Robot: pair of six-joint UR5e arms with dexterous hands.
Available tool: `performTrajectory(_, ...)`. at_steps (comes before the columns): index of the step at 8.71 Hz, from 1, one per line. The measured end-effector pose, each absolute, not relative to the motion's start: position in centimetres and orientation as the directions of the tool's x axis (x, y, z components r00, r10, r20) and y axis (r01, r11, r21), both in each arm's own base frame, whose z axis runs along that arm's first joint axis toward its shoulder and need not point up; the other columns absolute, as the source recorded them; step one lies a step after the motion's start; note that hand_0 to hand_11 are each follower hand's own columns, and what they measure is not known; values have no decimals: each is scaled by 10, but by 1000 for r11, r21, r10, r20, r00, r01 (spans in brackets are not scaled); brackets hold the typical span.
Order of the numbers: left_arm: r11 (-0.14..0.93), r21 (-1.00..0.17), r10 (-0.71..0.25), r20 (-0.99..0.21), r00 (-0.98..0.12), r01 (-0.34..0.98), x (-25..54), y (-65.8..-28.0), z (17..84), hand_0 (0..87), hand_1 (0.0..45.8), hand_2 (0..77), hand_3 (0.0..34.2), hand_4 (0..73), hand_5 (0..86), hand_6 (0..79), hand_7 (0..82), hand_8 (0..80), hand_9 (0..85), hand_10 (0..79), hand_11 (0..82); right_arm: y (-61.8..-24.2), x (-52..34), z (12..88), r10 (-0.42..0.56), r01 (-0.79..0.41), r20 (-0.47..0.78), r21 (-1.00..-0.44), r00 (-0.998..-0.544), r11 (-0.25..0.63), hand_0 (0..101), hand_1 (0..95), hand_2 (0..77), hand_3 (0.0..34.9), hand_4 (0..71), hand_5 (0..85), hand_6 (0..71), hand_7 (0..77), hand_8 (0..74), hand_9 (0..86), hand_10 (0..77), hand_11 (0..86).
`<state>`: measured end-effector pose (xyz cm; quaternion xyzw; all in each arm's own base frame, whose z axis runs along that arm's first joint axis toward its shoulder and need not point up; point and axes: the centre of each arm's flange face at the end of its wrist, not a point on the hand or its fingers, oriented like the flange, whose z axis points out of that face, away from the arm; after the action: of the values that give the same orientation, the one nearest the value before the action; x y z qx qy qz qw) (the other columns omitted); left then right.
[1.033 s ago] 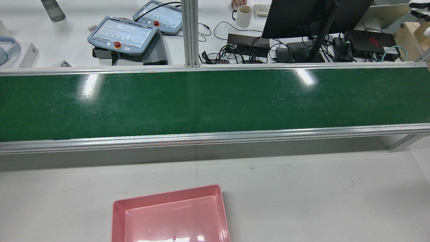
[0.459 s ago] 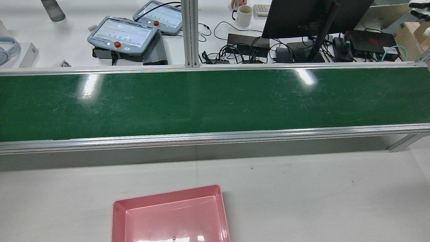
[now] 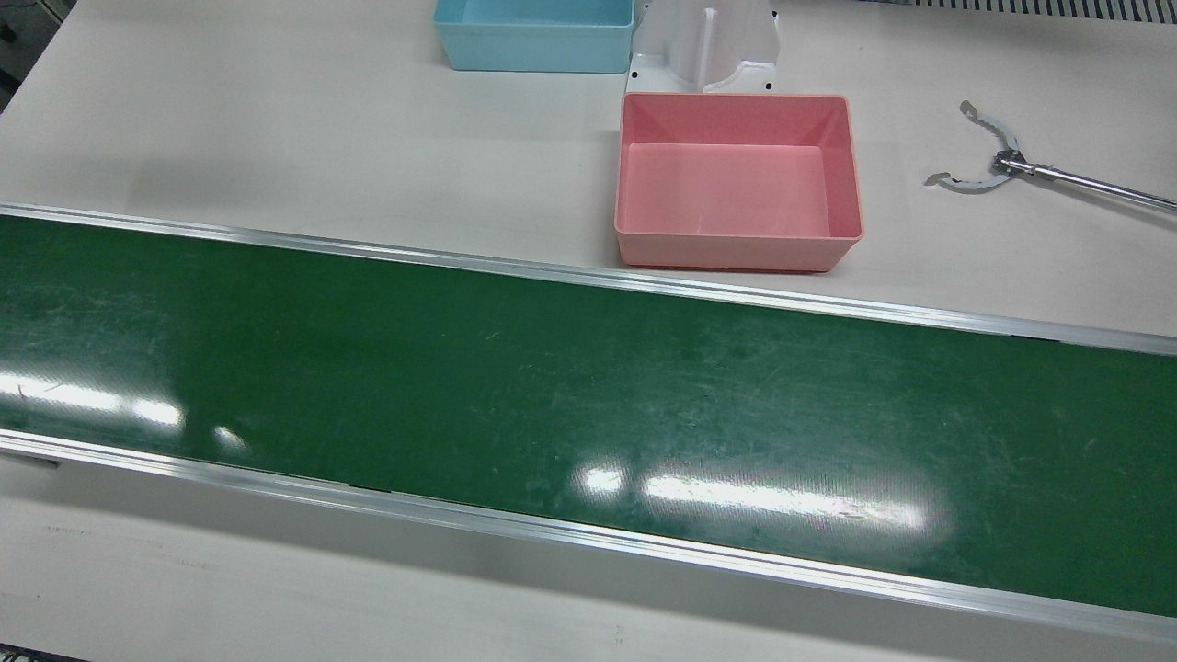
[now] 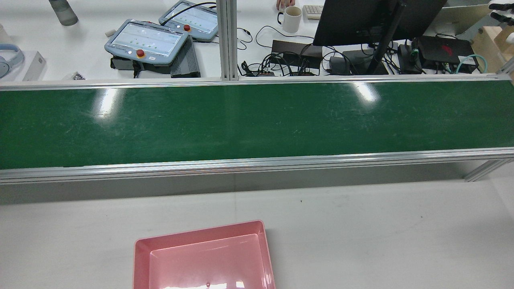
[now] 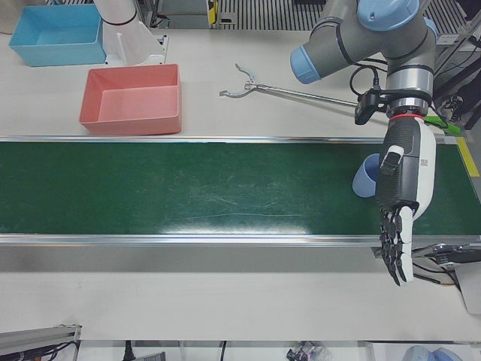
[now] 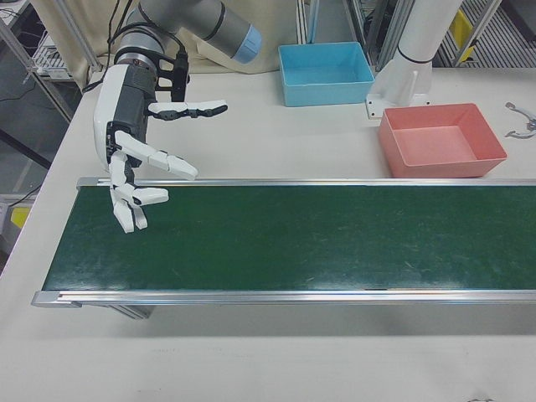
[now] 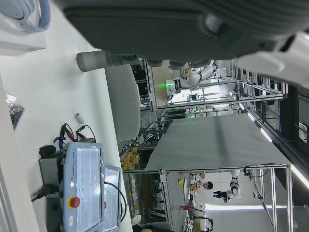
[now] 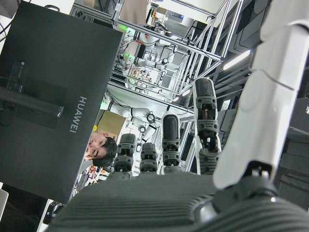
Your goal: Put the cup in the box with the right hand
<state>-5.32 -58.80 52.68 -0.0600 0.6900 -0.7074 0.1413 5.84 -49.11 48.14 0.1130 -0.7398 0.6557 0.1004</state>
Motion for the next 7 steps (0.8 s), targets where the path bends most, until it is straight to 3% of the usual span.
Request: performTrajectory(7,-7,-993,-282,-111,-953,118,-54,-588,527,0,5,5,0,0,0,0,0,0,0,0,0,-491,58,481,-36,-299,297,-947,-954,115,555,120,5,0,376,55,120,518,49,158,114,180)
